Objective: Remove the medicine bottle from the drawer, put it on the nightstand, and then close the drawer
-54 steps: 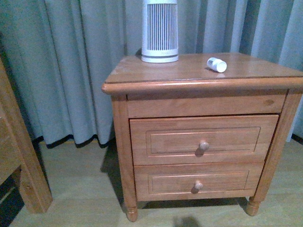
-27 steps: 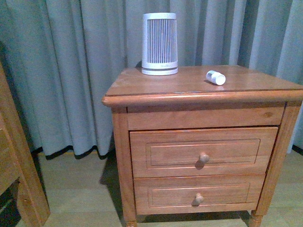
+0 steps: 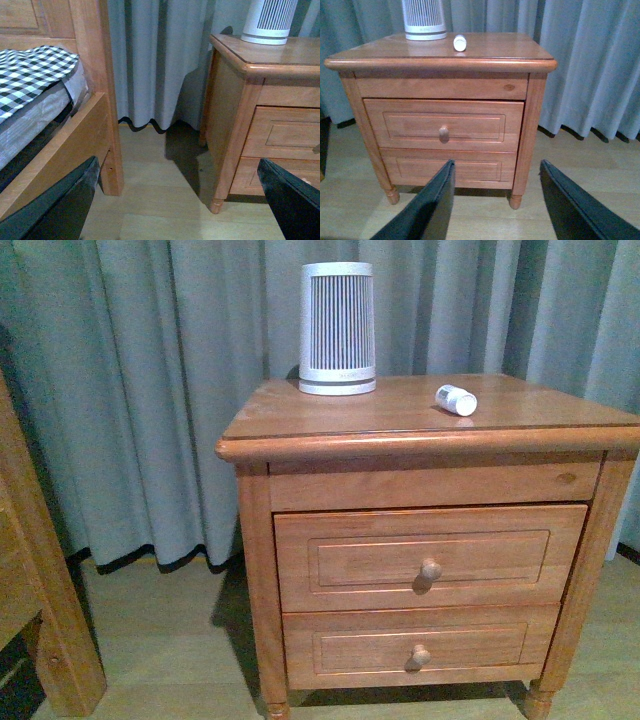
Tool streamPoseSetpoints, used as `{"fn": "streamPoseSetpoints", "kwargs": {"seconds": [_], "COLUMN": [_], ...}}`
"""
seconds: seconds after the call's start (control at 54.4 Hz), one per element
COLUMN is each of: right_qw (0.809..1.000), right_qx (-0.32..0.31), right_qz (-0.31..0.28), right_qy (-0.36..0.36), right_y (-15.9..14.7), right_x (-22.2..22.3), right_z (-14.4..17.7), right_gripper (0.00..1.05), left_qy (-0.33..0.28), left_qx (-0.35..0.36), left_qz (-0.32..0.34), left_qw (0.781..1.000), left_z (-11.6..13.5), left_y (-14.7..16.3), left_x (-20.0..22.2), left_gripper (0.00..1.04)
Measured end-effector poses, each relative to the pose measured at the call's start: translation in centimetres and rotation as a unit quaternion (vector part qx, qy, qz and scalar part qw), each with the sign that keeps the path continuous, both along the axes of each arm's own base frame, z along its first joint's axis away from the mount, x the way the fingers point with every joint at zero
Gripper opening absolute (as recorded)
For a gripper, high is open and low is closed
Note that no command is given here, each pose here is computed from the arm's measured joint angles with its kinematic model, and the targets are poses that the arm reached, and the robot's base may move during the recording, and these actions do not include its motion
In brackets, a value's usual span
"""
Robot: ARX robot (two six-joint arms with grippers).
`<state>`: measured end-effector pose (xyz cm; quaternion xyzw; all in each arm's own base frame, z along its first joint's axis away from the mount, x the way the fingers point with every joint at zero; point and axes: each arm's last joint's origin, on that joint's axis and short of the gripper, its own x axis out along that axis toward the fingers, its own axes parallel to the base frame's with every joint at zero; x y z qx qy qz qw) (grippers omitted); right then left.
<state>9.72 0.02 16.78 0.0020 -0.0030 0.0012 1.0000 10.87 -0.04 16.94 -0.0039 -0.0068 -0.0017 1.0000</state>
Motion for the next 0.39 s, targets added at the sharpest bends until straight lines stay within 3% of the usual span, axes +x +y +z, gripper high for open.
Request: {"fn": "streamPoseSetpoints", "kwargs": {"seconds": [0.165, 0.221, 0.386], "right_qw": [1.0, 1.0, 1.0], "right_qx": [0.0, 0.0, 0.0], "right_qz": [0.0, 0.0, 0.0], "right_qy": [0.0, 0.0, 0.0], "right_y": [0.0, 0.0, 0.0], "right_x": [0.0, 0.0, 0.0], "right_z": [0.0, 0.0, 0.0], "right_gripper": [0.84, 0.99, 0.98], "left_qy": [0.0, 0.0, 0.0], "left_qx": [0.0, 0.0, 0.0], "left_qz": [0.0, 0.0, 0.0], "left_qw": [1.0, 1.0, 1.0], "left_z": [0.0, 0.0, 0.0], "left_y": [0.0, 0.0, 0.0], "left_x": [0.0, 0.0, 0.0], "left_gripper": [0.98, 0.98, 0.98]}}
